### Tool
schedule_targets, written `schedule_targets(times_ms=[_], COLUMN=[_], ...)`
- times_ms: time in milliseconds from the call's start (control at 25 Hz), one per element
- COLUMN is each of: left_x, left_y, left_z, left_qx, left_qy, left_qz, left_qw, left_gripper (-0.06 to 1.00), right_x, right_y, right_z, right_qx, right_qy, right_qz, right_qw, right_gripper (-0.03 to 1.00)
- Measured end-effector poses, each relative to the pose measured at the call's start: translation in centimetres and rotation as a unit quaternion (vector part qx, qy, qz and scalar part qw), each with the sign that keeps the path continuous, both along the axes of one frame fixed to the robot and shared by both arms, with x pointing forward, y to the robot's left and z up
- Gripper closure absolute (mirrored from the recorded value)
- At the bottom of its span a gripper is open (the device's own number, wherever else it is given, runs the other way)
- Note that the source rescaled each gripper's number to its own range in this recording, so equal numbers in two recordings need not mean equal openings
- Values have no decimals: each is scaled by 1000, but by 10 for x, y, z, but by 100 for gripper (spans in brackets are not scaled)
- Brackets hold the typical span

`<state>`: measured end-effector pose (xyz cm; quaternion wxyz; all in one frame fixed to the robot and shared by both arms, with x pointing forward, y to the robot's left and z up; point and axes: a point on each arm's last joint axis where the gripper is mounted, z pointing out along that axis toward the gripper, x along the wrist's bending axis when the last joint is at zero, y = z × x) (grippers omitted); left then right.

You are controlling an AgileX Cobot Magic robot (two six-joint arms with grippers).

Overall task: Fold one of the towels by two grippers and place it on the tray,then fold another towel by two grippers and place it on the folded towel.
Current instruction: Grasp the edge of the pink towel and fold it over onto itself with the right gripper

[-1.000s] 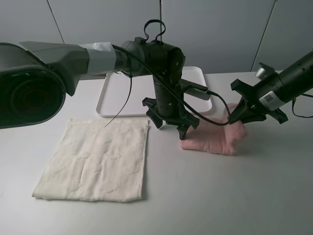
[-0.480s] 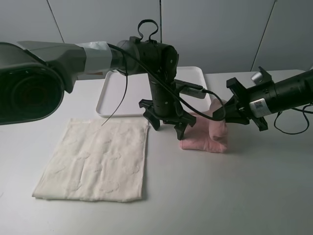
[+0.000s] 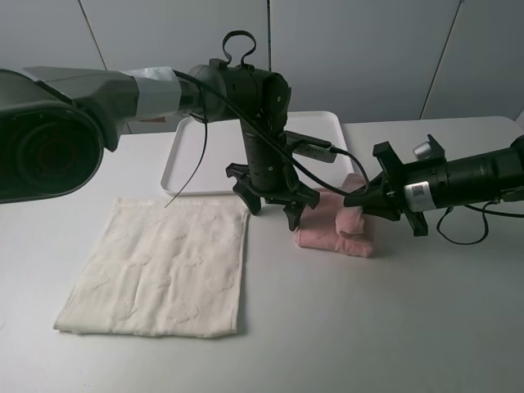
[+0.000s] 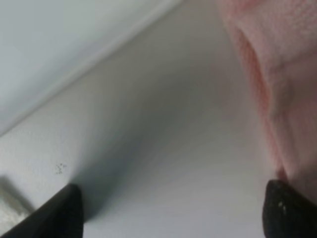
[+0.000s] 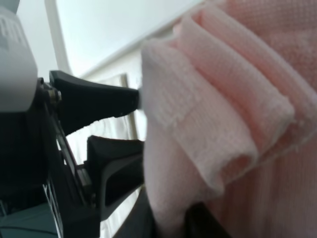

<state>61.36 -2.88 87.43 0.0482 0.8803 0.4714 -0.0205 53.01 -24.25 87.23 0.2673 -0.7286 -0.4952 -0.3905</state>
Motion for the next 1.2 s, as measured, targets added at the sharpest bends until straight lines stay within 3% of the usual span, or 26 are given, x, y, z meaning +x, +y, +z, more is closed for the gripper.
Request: schedule_targets(times_ms=[240, 440, 720, 880, 1000, 1080, 1200], left_x=[4, 24, 43, 44, 41, 38, 36], left_y=[4, 26, 50, 50, 49, 50, 51], left_z=[0, 5, 33, 42, 45, 44, 45], left_qx=[-3, -17, -86, -120, -124, -122, -118], left_qy=[-5, -7, 1, 5, 17, 27, 37], left_qz=[-1, 26, 55, 42, 30, 17, 6], left_qw=[1000, 999, 995, 992, 992, 992, 992], left_gripper=[-4, -4, -4, -4, -4, -4, -4], right_x=[1, 1, 1, 1, -2, -5, -3], right_y=[0, 0, 0, 16, 35, 46, 55], right_z=[-4, -4, -4, -5, -6, -7, -6], right_qx=[1, -3, -5, -9, -18, -32, -40], right_qy=[-3, -11, -13, -13, -20, -26, -38], right_qz=[-4, 1, 2, 4, 22, 40, 56], right_qw=[1000, 1000, 1000, 1000, 999, 998, 997], right_gripper=[91, 91, 89, 74, 65, 53, 28])
